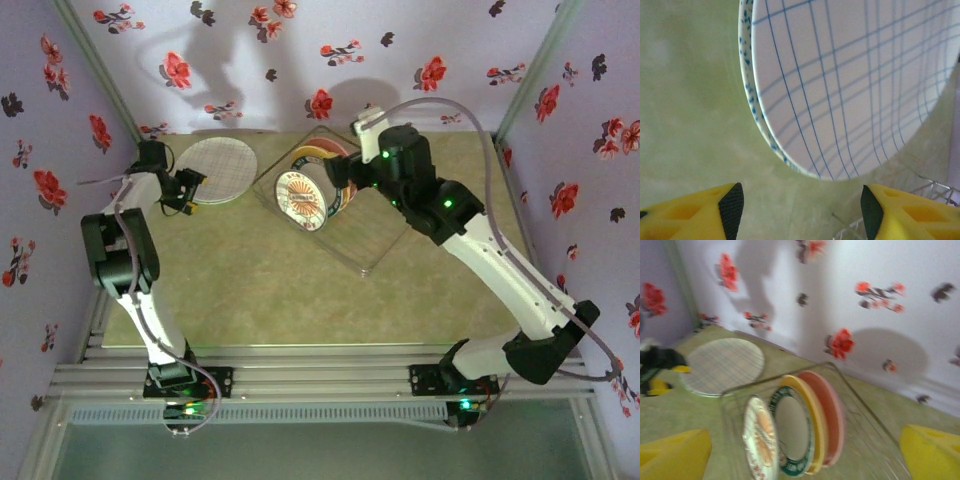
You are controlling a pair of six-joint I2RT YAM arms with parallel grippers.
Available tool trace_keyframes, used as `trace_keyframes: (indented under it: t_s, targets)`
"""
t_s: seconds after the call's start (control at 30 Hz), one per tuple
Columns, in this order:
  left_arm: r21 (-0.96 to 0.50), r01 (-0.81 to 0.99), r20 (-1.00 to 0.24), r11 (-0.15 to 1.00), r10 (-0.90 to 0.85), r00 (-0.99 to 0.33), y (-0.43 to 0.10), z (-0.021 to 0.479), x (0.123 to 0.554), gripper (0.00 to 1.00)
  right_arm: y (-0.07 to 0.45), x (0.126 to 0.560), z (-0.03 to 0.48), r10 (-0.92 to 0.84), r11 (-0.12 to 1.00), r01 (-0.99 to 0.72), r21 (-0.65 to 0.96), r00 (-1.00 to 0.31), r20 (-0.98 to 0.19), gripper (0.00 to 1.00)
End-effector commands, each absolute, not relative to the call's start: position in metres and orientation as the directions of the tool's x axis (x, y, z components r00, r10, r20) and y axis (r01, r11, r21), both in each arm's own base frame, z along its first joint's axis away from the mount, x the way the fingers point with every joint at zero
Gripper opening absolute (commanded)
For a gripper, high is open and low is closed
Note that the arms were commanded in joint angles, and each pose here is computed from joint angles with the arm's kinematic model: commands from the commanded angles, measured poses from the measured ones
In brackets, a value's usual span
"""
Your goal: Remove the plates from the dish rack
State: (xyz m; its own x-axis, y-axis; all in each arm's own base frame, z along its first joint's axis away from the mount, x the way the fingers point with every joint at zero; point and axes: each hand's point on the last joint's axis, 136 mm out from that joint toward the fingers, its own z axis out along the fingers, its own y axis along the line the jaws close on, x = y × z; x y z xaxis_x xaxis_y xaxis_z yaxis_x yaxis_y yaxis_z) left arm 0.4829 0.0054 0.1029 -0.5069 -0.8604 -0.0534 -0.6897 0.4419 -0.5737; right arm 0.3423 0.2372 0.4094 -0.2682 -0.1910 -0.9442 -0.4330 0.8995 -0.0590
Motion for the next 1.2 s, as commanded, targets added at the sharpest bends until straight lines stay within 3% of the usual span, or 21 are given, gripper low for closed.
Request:
trace_keyframes:
  t_s: [0.0, 0.27, 0.63, 0.83, 1.17]
  targets:
    - [-0.587, -0.656, -0.126, 0.474, -0.854, -0.504, -0.004, 0.141, 0.464, 0.66, 0.193, 0.356, 0.405, -0.125, 0.967, -0.254, -0.029, -0.369, -0.921, 0.95]
    - [-0.634, -0.542, -0.269, 0.551, -0.815, -0.514, -0.05, 0.205, 0.404, 0.67, 0.189, 0.389, 0.335, -0.287, 0.953, -0.252, -0.167, -0.578, -0.764, 0.9]
    - [-0.749, -0.14, -0.532, 0.647, -0.715, -0.454, -0.117, 0.32, 0.324, 0.65, 0.216, 0.442, 0.283, -0.365, 0.92, -0.359, -0.159, -0.631, -0.684, 0.75]
    - [-0.753, -0.076, -0.561, 0.654, -0.697, -0.446, -0.123, 0.339, 0.309, 0.64, 0.225, 0.464, 0.264, -0.359, 0.917, -0.38, -0.123, -0.65, -0.67, 0.67]
    - [-0.753, 0.043, -0.612, 0.657, -0.673, -0.415, -0.136, 0.376, 0.31, 0.64, 0.238, 0.486, 0.238, -0.36, 0.911, -0.403, -0.088, -0.673, -0.646, 0.63]
